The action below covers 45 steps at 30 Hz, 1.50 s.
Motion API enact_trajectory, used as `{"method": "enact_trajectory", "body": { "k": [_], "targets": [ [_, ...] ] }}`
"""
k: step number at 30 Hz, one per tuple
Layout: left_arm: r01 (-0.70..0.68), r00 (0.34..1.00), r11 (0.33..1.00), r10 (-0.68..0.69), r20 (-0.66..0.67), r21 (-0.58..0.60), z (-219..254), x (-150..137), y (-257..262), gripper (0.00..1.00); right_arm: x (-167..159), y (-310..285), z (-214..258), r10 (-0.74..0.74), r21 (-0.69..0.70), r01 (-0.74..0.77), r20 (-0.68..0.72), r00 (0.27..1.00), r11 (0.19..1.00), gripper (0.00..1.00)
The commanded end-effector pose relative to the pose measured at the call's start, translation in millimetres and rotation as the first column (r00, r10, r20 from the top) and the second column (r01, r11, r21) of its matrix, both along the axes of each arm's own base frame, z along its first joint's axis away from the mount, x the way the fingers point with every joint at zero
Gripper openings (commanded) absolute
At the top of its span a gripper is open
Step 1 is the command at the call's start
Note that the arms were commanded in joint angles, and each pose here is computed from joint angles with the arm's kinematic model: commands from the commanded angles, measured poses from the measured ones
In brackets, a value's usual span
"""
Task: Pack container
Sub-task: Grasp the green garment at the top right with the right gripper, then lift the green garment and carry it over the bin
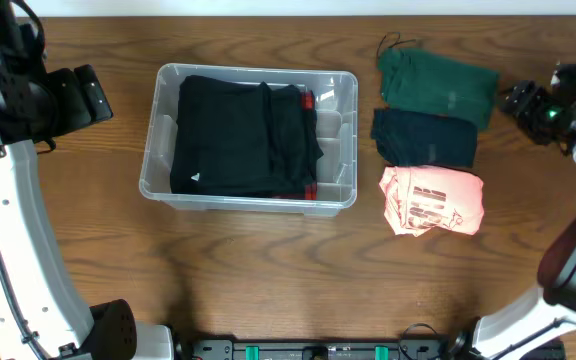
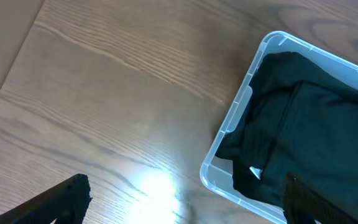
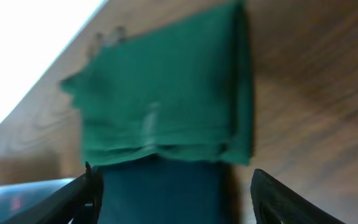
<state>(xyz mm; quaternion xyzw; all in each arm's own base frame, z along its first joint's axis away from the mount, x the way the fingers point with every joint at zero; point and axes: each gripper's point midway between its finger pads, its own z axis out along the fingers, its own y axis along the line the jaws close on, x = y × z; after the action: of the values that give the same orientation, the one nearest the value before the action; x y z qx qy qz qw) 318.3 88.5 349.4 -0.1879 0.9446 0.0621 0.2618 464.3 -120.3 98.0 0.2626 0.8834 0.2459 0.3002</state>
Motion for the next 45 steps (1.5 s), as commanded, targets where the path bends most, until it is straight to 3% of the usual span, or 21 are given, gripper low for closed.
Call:
{"method": "enact_trajectory", "body": {
  "k": [1, 12, 18, 22, 25, 27, 31, 35, 45],
  "targets": [
    [-0.013, 1.000, 1.000, 0.013, -0.004, 0.004, -0.3, -3.5, 2.1, 0.98, 1.7, -3.9, -30.5, 0.005, 0.037, -0.004, -0.032, 0.999, 0.999, 0.76],
    [-0.013, 1.000, 1.000, 0.013, -0.004, 0.004, -0.3, -3.5, 2.1, 0.98, 21.4, 5.8, -84.1, -0.024, 0.208, 0.032, -0.042, 0.999, 0.978, 0.84],
    [-0.013, 1.000, 1.000, 0.013, -0.004, 0.004, -0.3, -3.5, 2.1, 0.98, 30.9, 21.0, -91.9, -0.012, 0.257, 0.020, -0.031, 0.999, 0.966, 0.71],
    [-0.013, 1.000, 1.000, 0.013, -0.004, 0.004, -0.3, -3.5, 2.1, 0.98, 33.3, 25.9, -90.1, 0.001, 0.258, 0.004, -0.020, 1.000, 0.966, 0.49],
    [-0.013, 1.000, 1.000, 0.013, -0.004, 0.004, -0.3, -3.5, 2.1, 0.98, 33.2, 22.3, -89.3, -0.006, 0.259, 0.010, -0.017, 1.000, 0.966, 0.13],
    [-0.013, 1.000, 1.000, 0.013, -0.004, 0.004, -0.3, -3.5, 2.1, 0.98, 30.9, 18.4, -84.7, -0.028, 0.284, 0.035, -0.028, 0.999, 0.958, 0.01],
    [-0.013, 1.000, 1.000, 0.013, -0.004, 0.004, -0.3, -3.5, 2.1, 0.98, 32.3, 14.6, -42.0, -0.011, 0.333, -0.011, 0.064, 0.998, 0.943, 0.01],
    [-0.013, 1.000, 1.000, 0.013, -0.004, 0.004, -0.3, -3.5, 2.1, 0.98, 30.7, 24.8, 44.2, 0.063, 0.326, -0.146, 0.253, 0.965, 0.934, 0.01],
    [-0.013, 1.000, 1.000, 0.013, -0.004, 0.004, -0.3, -3.5, 2.1, 0.98, -16.5, 129.5, 267.1, 0.273, 0.165, -0.487, 0.655, 0.704, 0.858, 0.01]
  ]
}}
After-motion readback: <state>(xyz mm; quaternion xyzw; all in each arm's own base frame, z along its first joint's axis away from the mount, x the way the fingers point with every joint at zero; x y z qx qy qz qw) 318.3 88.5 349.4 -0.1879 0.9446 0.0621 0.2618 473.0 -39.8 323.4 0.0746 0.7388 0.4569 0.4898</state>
